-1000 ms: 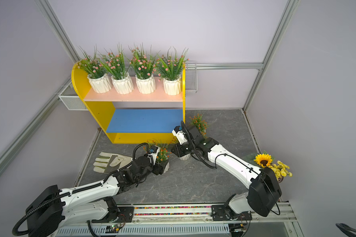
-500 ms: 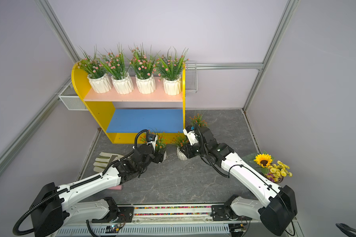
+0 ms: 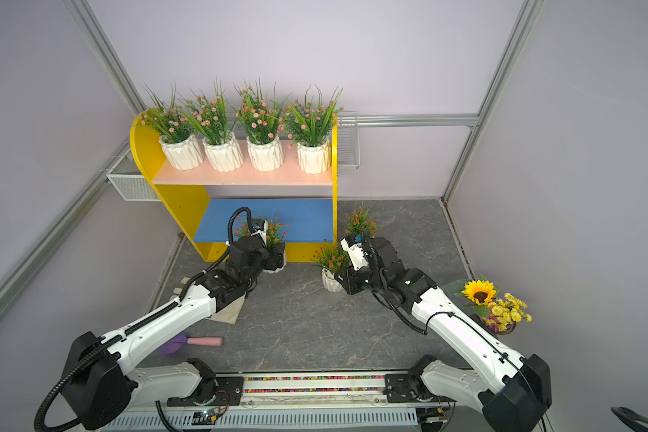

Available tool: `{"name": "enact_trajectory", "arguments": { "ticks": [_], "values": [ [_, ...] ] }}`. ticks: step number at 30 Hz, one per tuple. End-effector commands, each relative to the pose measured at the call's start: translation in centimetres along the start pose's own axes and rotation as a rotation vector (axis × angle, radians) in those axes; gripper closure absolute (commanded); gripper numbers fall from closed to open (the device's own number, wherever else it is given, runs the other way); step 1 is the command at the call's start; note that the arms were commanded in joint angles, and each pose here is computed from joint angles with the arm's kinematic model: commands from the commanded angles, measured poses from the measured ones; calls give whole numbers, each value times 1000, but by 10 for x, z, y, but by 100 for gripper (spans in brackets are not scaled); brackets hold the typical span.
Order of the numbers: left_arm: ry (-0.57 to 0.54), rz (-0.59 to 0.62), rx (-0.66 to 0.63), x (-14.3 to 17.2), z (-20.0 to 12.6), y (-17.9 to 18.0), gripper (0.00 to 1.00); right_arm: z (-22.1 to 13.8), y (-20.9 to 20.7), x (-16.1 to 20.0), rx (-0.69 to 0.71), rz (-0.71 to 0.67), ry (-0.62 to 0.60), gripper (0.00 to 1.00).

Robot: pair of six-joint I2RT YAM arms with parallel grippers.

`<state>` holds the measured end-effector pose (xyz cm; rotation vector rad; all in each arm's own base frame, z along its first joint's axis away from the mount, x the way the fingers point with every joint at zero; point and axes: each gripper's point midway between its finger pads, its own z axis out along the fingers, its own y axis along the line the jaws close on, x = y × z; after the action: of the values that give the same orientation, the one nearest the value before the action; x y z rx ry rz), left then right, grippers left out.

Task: Place the baby's breath potted plants on the rack by color
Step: Place the baby's breath potted plant on the rack.

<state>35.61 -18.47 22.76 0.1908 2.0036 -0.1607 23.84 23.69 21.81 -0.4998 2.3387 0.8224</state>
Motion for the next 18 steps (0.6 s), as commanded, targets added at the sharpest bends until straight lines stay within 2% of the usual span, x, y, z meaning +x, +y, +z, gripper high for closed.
{"name": "enact_trajectory", "arguments": {
  "ticks": [1,7,18],
  "values": [
    [-103,-50,-17,-45,-4,12,71,-1,-8,8,25,32,10,75],
    [-142,-76,-85,-71,0,41,71,-2,-10,11,28,37,10,74],
    [-151,-133,-193,-94,32,96,71,-4,-12,18,30,57,6,74]
  ]
}}
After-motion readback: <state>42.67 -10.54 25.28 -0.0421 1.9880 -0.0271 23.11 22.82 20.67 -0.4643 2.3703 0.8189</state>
